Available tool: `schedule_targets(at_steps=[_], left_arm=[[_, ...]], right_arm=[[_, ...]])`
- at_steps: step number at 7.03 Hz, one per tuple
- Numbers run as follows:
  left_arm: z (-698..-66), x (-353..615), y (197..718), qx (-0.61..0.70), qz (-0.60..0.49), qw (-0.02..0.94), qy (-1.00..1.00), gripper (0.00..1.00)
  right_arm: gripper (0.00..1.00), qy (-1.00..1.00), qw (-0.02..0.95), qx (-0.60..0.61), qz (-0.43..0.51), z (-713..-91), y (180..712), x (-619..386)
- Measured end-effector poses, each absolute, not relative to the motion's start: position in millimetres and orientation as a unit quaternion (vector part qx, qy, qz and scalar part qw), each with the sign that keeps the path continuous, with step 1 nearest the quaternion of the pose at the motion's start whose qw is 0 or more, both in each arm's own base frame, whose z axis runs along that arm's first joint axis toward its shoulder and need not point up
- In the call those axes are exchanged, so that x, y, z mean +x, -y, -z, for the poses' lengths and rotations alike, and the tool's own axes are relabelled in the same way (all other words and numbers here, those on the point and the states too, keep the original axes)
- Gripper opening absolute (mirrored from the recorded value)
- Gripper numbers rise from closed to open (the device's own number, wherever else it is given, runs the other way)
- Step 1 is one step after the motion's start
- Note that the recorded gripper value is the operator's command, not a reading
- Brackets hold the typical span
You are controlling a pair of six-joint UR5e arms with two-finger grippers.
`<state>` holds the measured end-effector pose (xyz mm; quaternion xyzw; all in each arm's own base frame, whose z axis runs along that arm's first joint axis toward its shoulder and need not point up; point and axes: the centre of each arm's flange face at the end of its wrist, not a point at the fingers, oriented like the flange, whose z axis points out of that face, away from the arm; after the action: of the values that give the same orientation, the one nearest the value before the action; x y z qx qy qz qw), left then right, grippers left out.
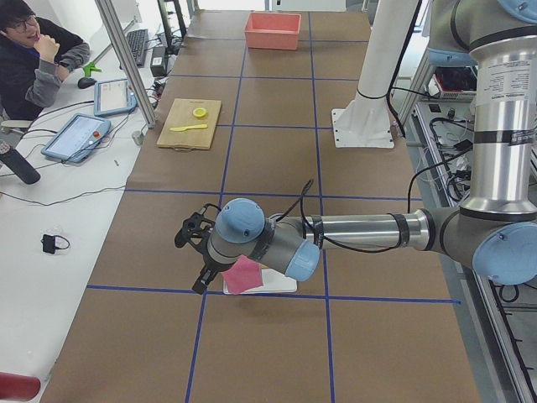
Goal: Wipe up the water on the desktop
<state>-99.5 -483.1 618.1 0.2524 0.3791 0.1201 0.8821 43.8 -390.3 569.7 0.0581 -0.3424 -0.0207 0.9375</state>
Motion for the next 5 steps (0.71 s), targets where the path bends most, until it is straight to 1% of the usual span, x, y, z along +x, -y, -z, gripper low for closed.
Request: schedule_targets(at_steps=[2, 5], left_arm=[[-614, -96, 482, 0.272, -0.122, 0.875, -0.383, 0.99], [-648, -43, 464, 0.194, -0.059, 0.883, -0.424, 0.98]], right_arm=[[1.0, 0.343, 0.936, 0.076, 0.025, -572, 391, 44], [1.0, 0.344, 0.935, 0.081, 0.023, -574, 392, 44]])
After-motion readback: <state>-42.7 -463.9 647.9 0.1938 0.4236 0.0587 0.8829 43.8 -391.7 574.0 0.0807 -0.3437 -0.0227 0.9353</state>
